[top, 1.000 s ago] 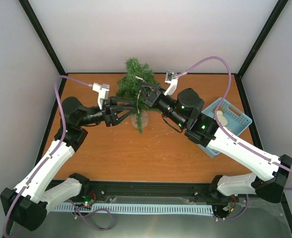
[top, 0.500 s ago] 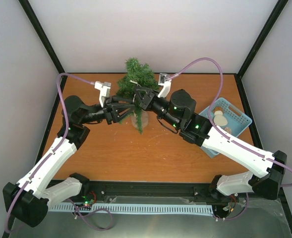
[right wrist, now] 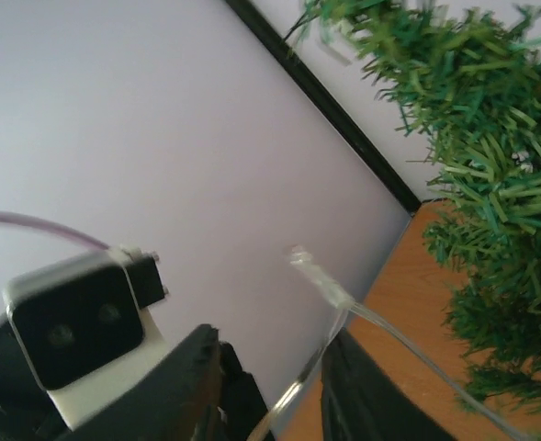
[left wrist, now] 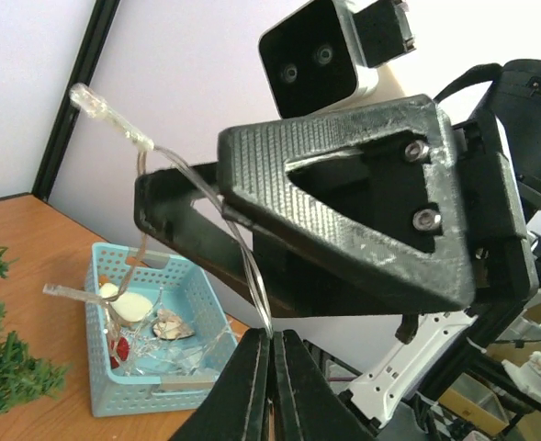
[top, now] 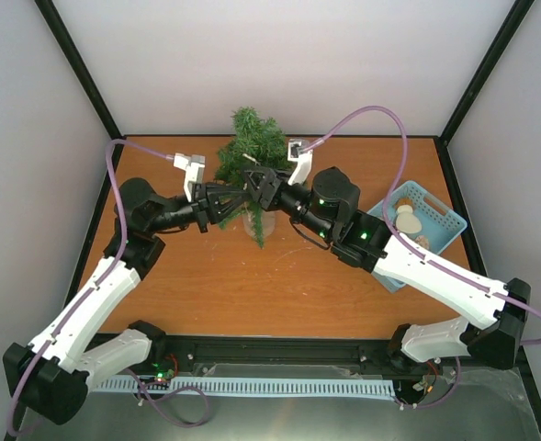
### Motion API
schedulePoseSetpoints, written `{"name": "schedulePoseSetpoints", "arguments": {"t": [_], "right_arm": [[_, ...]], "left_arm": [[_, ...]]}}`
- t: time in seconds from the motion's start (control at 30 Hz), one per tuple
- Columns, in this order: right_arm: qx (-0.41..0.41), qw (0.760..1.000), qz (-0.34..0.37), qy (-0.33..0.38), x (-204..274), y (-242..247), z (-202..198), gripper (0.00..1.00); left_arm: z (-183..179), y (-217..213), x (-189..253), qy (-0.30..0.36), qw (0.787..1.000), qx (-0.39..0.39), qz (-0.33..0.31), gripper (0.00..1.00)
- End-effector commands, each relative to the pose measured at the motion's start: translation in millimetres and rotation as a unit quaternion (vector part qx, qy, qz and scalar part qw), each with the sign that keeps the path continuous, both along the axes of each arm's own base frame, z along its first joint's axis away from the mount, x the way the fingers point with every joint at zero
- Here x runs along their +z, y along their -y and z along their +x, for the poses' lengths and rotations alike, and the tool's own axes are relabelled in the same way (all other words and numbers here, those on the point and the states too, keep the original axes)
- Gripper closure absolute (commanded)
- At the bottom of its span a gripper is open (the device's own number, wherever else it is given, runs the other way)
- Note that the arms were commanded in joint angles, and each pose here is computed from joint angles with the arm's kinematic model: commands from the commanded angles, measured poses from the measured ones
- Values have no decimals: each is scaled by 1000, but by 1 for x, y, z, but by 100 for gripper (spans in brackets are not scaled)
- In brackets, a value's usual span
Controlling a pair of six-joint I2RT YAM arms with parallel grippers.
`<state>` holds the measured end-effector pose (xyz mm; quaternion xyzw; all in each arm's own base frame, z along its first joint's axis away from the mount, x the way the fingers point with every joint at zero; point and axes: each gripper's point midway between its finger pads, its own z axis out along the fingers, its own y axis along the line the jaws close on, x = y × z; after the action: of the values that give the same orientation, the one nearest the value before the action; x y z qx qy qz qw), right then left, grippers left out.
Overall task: Decorate the small christmas tree
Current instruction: Wrap the decoration item around the Christmas tree.
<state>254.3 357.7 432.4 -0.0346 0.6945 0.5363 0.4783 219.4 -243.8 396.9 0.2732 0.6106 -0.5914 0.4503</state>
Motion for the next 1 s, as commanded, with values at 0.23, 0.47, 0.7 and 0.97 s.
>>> {"name": "schedulePoseSetpoints", "arguments": {"t": [0.23, 0.47, 0.7, 0.97], "right_arm": [[-36, 946, -255, 197, -39, 67, -27, 43], [-88, 879, -404, 238, -77, 119, -12, 34], [-92, 872, -440, 192, -114, 158, 22, 37], [-106, 849, -470, 215, -163, 172, 35, 38]], "left_arm": [[-3, -15, 16, 55, 996, 71, 26, 99], [0, -18, 29, 63, 994, 88, 22, 99], [12, -26, 53, 75, 988, 136, 18, 99], [21, -26, 74, 84, 985, 149, 11, 99]]}}
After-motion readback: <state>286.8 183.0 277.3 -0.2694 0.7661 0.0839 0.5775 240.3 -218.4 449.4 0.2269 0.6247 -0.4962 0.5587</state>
